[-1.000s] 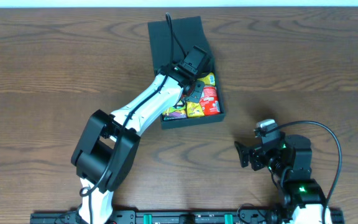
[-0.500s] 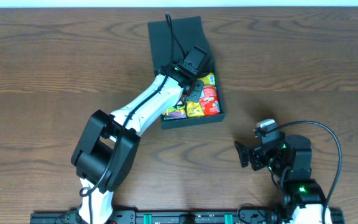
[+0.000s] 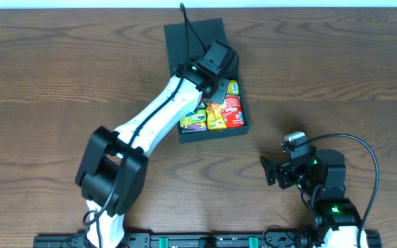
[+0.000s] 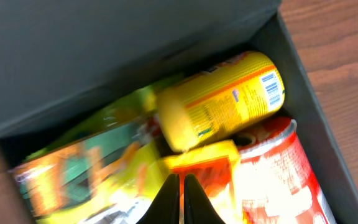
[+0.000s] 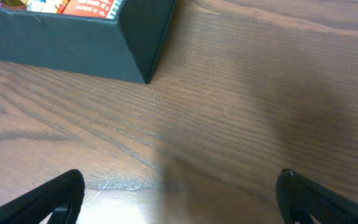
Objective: Pack container
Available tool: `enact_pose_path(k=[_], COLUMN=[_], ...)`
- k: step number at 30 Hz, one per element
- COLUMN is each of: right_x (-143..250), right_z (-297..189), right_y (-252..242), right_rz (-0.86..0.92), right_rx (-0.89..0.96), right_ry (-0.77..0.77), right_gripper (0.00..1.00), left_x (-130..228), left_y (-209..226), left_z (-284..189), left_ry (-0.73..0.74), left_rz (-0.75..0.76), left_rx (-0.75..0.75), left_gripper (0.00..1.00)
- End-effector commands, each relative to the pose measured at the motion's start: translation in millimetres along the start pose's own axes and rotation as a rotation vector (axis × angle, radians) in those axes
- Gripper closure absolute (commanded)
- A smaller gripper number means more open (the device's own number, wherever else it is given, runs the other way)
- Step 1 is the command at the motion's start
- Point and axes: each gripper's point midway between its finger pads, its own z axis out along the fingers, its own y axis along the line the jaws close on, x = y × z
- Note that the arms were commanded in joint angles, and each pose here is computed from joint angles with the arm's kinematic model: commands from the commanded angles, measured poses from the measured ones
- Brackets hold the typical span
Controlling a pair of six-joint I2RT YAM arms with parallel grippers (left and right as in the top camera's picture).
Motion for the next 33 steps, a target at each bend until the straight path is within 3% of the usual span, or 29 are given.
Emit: enact_pose_path(k=[1,4,10,18,24,31,33], right_x=[-1.2,-1.2,-4.4,-0.9,-5.8,-44.0,-64.0], right_z=[-0.8,-0.8,-1.0,-1.4,-1.5,-4.8,-9.6], right_y=[-0.8,-0.9,-9.1,-15.6,-15.7,-3.2,7.8], right_rz=[-0.004,-0.004,-0.03,-0.028,-0.031,0.142,0.155], right_rx=[0.0,0.001,0.048,0.086,0.086,-0.007,-0.082], right_ry=[-0.006,-0.006,-0.017,-0.001,-0.02,-0.179,-0.257], right_gripper=[0.01,0.01,0.01,0.01,0.01,0.01,0.01], left_x=[-26.3,-8.9,28.7,50.1,112.4,165.0,172.4], left_y=[30.3,57.9,94.1,128.3,136.5,138.0,129.9], left_z=[-53.0,-78.9,-123.4,-196.5,-240.9,-246.7,-244.2], left_ry=[-0.116,-0.079,0.059,-0.066,-0.187,-0.449,-0.532], left_rz=[-0.047,-0.124,-0.155,-0.223,-0.236,-0.334,-0.337], left_rx=[-0.133,-0.23,-0.173,-0.183,-0.157,-0.05,0.029], left_gripper=[0.94,0.94,0.94,0.94,0.94,0.72,0.53])
